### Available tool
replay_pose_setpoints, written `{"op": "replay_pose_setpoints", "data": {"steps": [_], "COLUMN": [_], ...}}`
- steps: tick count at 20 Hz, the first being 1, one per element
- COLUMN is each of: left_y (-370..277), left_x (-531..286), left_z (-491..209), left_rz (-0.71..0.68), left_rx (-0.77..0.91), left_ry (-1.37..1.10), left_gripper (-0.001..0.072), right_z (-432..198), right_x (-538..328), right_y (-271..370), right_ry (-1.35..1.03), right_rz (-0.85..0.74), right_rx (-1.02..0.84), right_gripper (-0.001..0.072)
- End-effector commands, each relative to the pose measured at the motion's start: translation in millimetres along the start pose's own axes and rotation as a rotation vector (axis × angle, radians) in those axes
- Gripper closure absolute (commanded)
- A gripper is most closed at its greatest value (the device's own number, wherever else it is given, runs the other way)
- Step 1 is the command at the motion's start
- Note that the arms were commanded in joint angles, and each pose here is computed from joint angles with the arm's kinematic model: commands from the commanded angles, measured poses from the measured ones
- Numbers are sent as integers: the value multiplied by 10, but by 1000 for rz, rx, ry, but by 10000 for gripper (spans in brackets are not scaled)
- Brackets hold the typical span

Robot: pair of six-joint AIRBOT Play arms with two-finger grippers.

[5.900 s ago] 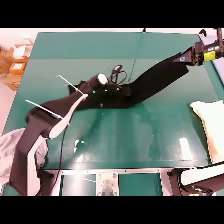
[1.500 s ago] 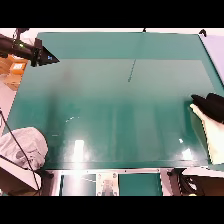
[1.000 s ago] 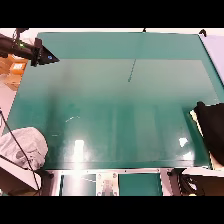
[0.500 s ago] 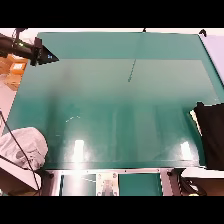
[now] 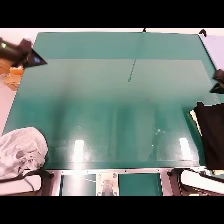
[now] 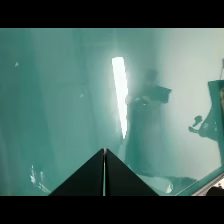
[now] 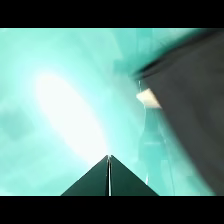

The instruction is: Fold the shirts.

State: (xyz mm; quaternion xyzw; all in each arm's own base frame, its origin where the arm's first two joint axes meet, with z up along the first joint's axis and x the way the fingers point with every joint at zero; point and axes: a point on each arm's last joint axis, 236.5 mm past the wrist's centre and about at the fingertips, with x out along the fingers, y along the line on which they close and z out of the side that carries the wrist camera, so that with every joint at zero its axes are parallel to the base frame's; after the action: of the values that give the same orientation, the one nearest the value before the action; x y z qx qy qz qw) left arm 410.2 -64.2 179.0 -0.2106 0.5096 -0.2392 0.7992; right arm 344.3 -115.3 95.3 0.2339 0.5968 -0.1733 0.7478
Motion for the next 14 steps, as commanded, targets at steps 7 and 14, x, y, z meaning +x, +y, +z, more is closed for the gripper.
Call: {"op": "replay_pose_setpoints", "data": {"steps": [7, 14], "left_y": [170, 152], "left_x": [280, 278], "left_z": [-1576, -1620], "left_rz": [62, 56], "left_rx": [-75, -89], "left_ry": [70, 88], "left_gripper": [670, 670], "right_z": [-1704, -1730], "right_x": [737, 739], "right_y": [828, 857], "right_ry": [71, 77], "right_rz": [96, 102], "right_rx": [-371, -375], "right_gripper": [697, 535]}}
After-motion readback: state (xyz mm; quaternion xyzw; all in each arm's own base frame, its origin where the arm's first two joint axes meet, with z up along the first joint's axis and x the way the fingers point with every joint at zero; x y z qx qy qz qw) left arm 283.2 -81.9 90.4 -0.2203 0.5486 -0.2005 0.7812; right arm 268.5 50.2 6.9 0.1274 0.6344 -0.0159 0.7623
